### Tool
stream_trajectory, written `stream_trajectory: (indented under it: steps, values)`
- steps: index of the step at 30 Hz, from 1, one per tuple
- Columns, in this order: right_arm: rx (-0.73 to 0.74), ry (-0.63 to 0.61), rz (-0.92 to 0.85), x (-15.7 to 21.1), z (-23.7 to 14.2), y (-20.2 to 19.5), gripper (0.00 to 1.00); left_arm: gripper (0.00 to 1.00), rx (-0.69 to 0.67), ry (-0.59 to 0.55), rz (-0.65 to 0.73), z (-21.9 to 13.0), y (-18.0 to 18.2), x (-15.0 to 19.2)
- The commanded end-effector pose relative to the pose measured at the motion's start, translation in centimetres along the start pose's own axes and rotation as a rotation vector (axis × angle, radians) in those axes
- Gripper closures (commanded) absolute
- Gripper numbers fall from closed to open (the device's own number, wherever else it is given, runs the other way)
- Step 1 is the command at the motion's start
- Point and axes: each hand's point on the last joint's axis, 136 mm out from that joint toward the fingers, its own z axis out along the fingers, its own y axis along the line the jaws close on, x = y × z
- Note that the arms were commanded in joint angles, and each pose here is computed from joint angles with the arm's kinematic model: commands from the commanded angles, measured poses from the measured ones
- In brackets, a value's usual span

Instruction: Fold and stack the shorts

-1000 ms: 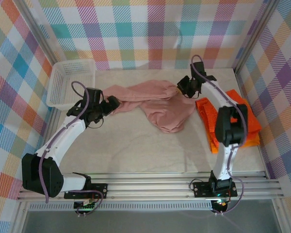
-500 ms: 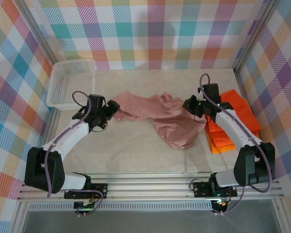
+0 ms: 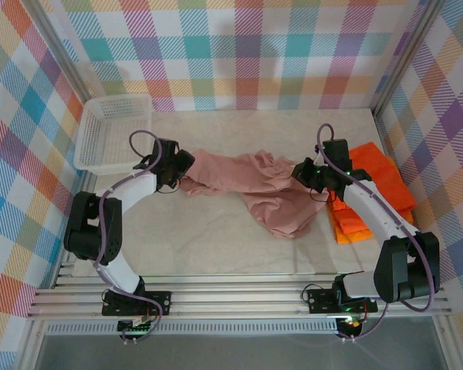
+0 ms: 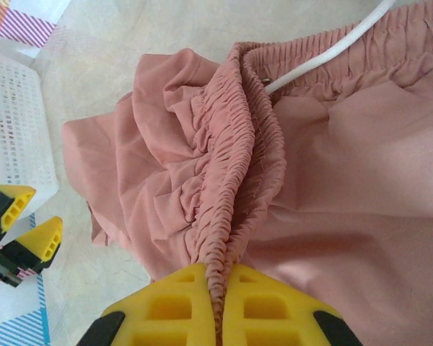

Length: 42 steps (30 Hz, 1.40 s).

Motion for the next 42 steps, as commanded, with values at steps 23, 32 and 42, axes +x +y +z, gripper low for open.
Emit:
stream_trajectory:
  steps: [23, 32, 42]
  values:
    - [-0.025, 0.003, -0.038, 0.3, -0.3, 0.2, 1.0, 0.64, -0.151, -0.039, 0.089, 6.2, 1.8, -2.4]
    - [-0.059, -0.035, -0.083, -1.3, -1.3, 2.0, 1.0, 1.0, -0.048, -0.125, 0.166, 0.4, -3.8, -7.5]
    - [-0.198, -0.191, -0.202, -9.1, -5.5, 11.2, 1.0, 1.0, 0.178, -0.384, 0.289, -17.5, -15.5, -16.0]
